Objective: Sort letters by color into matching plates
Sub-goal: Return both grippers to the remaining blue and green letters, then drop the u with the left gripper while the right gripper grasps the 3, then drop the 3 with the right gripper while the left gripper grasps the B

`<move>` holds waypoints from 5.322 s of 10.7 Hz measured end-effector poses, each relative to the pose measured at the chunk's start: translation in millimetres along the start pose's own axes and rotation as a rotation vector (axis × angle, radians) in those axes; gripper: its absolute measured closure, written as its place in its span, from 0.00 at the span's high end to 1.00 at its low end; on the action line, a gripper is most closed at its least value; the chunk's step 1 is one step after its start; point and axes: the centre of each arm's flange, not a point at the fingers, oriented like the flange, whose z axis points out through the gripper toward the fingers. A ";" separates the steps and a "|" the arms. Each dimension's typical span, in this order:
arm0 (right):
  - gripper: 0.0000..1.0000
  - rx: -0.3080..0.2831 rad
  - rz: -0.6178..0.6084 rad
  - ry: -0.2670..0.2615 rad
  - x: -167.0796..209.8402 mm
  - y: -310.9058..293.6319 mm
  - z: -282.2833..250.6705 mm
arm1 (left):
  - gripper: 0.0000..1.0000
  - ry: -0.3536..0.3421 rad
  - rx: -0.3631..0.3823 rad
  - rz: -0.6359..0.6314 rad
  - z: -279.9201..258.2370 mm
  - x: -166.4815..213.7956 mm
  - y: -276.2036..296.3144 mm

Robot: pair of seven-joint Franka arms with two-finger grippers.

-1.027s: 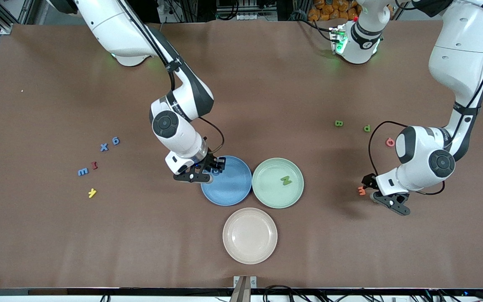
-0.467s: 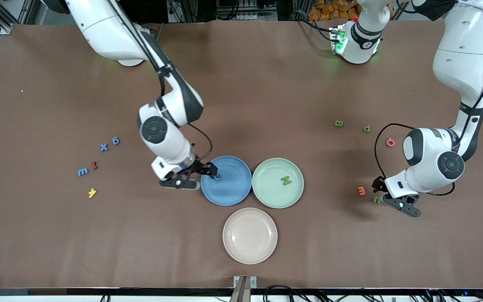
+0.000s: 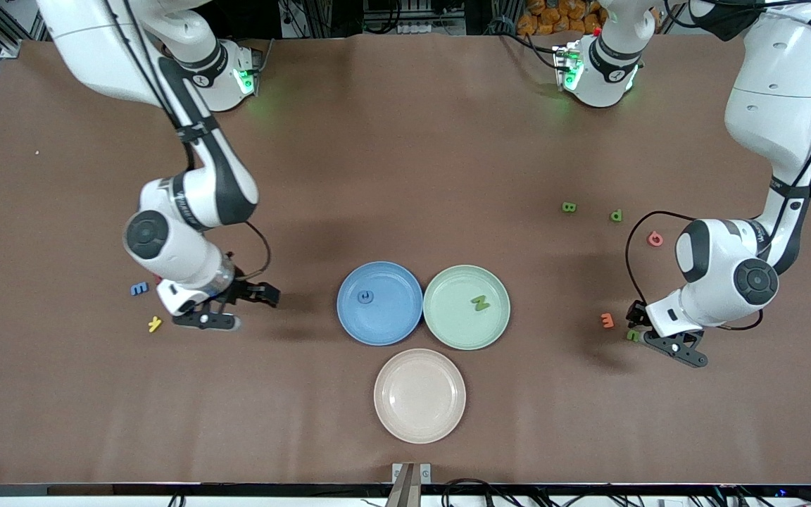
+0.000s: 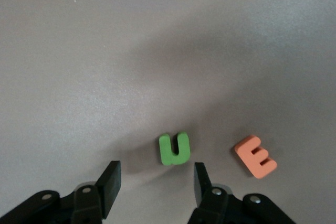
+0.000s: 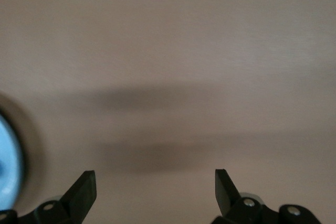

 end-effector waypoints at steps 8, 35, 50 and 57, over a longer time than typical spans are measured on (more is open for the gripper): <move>1.00 -0.106 0.013 -0.060 -15.1 184.9 -6.0 | 0.54 0.012 -0.003 -0.041 13.9 16.9 4.9; 0.94 -0.063 1.056 0.124 -42.0 312.5 75.2 | 0.26 0.043 -0.125 -0.474 -32.7 117.9 314.0; 0.31 -0.062 0.826 0.121 -39.4 302.6 70.4 | 1.00 -0.082 0.003 -0.396 -60.5 24.1 212.5; 0.27 -0.069 0.621 0.057 -18.1 300.6 50.3 | 1.00 -0.085 0.007 -0.409 -37.0 -83.0 225.9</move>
